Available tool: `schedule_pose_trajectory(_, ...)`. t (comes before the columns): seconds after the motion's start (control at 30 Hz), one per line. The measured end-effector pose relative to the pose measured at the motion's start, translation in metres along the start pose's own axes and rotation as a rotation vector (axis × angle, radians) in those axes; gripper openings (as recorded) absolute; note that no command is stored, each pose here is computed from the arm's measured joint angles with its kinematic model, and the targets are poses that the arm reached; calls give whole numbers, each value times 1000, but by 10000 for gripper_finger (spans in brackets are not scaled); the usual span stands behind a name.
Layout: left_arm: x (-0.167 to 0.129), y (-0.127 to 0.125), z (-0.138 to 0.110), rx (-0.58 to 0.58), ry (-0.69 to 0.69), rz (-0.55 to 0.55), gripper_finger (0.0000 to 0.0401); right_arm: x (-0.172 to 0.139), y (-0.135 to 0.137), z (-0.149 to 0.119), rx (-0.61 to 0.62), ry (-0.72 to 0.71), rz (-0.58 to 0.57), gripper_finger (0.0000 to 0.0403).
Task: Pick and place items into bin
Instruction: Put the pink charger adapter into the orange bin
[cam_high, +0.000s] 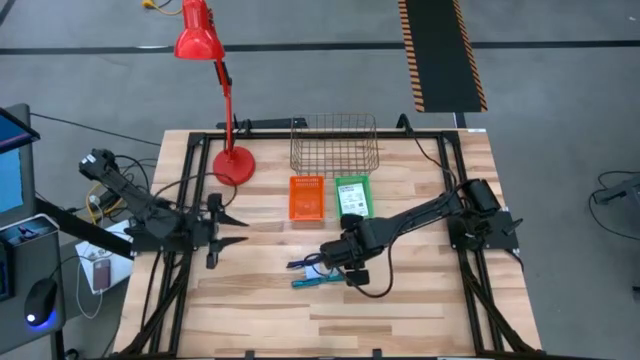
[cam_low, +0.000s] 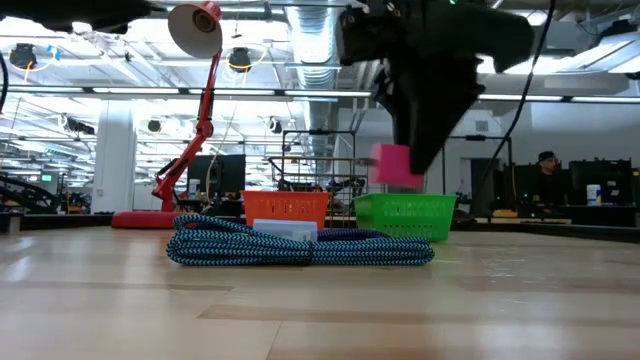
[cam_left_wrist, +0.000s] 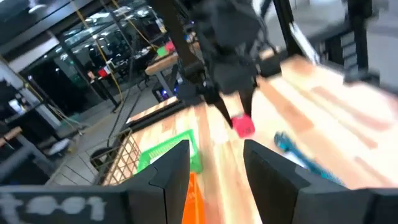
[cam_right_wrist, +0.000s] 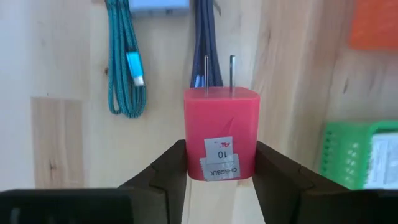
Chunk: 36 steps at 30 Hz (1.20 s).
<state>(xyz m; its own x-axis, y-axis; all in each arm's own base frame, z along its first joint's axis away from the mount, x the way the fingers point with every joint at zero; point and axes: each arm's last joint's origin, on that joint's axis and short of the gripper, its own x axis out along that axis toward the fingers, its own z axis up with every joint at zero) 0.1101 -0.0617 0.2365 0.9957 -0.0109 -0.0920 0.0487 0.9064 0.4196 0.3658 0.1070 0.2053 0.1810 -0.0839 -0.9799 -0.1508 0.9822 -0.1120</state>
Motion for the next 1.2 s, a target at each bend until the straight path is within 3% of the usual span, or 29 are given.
schedule_pose_trajectory(0.37, 26, -20, -1, 364, 41, -10, 142, -30, -18, 23, -21, -114, 4, 143)
schedule_pose_trajectory(0.53, 38, -28, -2, 515, 83, 47, 142, -45, -23, 30, -34, -157, 4, 140)
schedule_pose_trajectory(0.83, 62, -37, -7, 671, 102, 89, 141, -62, -29, 39, -36, -222, 8, 141)
schedule_pose_trajectory(1.2, 94, -36, -14, 792, 82, 52, 141, -72, -30, 43, -32, -261, 24, 143)
